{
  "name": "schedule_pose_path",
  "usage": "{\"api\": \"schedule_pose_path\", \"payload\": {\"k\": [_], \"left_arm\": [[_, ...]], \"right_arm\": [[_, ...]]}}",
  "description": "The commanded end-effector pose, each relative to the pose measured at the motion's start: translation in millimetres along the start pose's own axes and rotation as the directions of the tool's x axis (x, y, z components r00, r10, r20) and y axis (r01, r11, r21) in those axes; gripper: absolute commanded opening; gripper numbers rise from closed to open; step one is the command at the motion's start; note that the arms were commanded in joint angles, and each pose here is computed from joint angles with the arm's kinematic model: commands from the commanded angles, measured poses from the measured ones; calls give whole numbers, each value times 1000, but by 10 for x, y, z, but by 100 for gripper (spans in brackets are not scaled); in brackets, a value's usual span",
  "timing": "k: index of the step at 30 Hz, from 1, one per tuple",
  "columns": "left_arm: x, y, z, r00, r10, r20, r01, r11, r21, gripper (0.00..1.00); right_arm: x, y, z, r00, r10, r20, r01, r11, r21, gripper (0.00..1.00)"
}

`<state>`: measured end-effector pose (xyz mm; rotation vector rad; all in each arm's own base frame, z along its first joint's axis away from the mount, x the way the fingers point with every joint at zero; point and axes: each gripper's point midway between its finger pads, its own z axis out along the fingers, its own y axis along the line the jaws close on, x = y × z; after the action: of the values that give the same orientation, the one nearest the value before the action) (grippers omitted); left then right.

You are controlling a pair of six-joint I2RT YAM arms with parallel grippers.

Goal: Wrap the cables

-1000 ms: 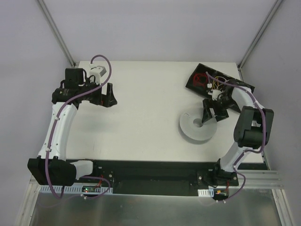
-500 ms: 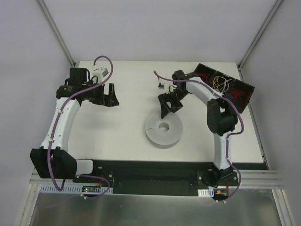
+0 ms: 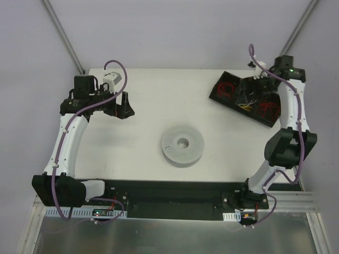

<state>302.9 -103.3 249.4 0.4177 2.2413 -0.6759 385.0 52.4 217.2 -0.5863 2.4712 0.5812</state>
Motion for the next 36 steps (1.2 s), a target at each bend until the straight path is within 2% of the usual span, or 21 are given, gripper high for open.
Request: {"api": "schedule_pose_path", "payload": {"k": [1, 5, 8, 17, 26, 30, 36], "left_arm": [[-211, -276, -132, 977, 185, 107, -196, 974, 109, 99], [-266, -285, -136, 972, 205, 116, -218, 970, 108, 99], [-261, -284, -94, 978, 181, 103, -193, 974, 121, 99], [-268, -199, 80, 996, 62, 63, -69, 989, 127, 99], [-104, -141, 194, 1000, -4, 9, 3, 991, 131, 99], [-94, -131, 203, 1000, -6, 6, 5, 992, 128, 99], [-75, -56, 227, 1000, -3, -2, 4, 996, 93, 99]], "right_arm": [[493, -399, -535, 989, -70, -127, 80, 994, 75, 91], [654, -1028, -888, 988, 6, -156, 30, 974, 225, 87], [599, -1385, -1075, 989, 65, -135, -15, 938, 347, 81], [650, -2018, -894, 959, 261, -111, -166, 833, 527, 53], [658, -2346, -756, 955, 257, -147, -117, 782, 612, 45], [608, -2522, -781, 955, 265, -129, -109, 726, 679, 36], [533, -2682, -679, 962, 239, -128, -85, 713, 696, 36]]}}
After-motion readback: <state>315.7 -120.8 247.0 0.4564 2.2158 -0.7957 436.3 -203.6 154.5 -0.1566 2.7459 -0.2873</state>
